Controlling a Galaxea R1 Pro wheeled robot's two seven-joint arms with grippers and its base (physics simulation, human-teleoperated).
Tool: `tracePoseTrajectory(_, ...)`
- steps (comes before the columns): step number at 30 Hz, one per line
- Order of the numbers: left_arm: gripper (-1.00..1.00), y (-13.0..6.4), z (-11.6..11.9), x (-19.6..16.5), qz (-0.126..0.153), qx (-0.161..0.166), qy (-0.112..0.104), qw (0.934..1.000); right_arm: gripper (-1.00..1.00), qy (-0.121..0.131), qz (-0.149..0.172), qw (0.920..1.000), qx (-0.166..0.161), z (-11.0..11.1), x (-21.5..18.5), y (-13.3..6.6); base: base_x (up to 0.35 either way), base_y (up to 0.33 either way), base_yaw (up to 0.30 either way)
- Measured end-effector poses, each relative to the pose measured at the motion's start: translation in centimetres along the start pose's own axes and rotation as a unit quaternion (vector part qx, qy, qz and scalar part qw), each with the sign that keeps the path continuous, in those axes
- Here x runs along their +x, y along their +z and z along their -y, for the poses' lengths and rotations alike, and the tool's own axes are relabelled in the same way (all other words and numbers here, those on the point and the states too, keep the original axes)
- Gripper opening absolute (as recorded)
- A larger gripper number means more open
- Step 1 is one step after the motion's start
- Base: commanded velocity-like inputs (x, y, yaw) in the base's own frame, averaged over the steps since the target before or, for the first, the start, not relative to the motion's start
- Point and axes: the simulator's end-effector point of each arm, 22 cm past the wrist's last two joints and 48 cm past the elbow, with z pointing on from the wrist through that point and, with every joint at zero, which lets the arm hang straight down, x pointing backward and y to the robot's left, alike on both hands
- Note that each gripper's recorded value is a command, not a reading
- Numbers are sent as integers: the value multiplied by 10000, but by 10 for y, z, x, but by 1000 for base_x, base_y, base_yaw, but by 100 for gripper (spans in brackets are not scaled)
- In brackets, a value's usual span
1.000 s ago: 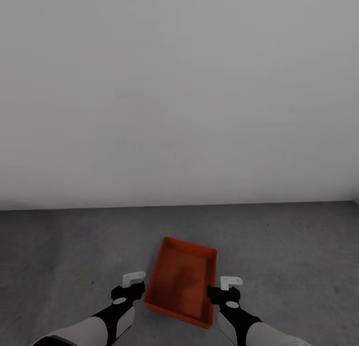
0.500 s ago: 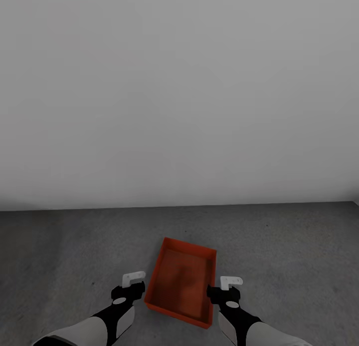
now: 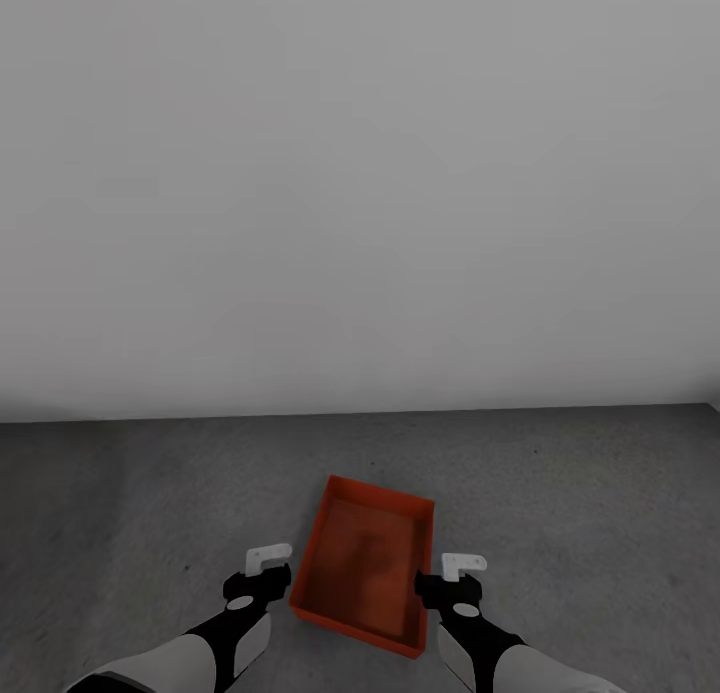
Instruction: Move the two storage containers from the living room to the garage. In the garage, place one container on the floor and stack the other container on top of it (either order is fine).
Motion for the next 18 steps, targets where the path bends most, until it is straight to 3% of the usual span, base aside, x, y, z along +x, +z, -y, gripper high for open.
tracePoseTrajectory(5,100,0,0,0,-5,2,-4,10000,100,0,-1,10000,0,0,0,0,-148,0,0)
tracePoseTrajectory(18,100,0,1,0,-7,1,-6,10000,100,0,-3,10000,0,0,0,0,-307,0,0)
